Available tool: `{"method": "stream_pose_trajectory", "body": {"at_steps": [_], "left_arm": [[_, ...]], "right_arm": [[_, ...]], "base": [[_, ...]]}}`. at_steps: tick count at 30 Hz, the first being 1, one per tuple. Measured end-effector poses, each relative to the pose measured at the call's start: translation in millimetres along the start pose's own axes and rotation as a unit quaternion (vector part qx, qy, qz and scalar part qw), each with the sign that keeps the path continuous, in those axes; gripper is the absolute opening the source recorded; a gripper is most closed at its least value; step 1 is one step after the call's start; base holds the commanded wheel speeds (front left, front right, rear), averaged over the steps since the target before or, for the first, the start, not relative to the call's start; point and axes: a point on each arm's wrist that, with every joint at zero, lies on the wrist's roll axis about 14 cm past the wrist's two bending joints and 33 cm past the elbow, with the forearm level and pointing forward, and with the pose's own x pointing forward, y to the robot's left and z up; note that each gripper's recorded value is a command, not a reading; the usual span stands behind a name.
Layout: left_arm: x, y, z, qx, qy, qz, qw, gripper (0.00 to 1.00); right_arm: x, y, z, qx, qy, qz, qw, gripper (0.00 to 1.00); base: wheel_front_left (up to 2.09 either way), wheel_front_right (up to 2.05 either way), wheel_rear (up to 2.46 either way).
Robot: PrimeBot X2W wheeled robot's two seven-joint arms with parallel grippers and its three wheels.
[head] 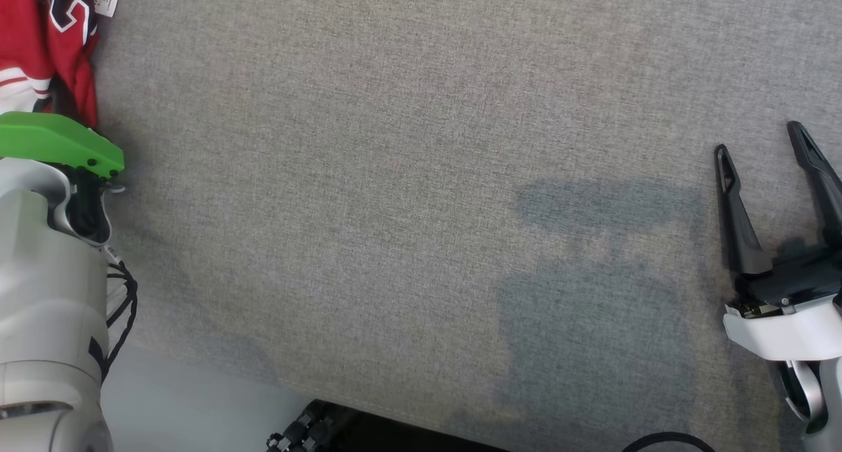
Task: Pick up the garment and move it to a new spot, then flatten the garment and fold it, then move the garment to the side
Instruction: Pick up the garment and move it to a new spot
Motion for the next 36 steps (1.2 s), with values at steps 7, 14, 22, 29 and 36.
{"method": "stream_pose_trajectory", "body": {"at_steps": [7,14,22,29,36], "left_arm": [[-18.4,-39.3,21.7,0.015,-0.056,-0.076,0.995,0.00],[-60.8,-108.2,62.5,-0.016,-0.129,-0.197,0.972,0.00],[-192.1,-239.3,108.2,-0.045,-0.181,-0.445,0.876,0.00],[-317.9,-342.2,79.2,-0.039,-0.139,-0.610,0.780,0.00],[-398.8,-401.2,7.6,0.025,-0.048,-0.706,0.706,0.00]], "right_arm": [[-6.2,9.8,8.7,0.027,0.006,-0.015,1.000,1.00],[-19.6,33.8,21.9,0.067,0.013,-0.023,0.997,1.00],[-44.5,44.1,59.5,0.084,-0.013,-0.046,0.995,1.00],[-74.4,23.2,78.9,0.085,-0.031,-0.096,0.991,1.00],[-114.8,-10.4,86.8,0.094,-0.041,-0.167,0.981,1.00]], "base": [[0.00,0.00,0.00],[0.00,0.00,0.00],[0.00,0.00,0.00],[0.00,0.00,0.00],[0.00,0.00,0.00]]}}
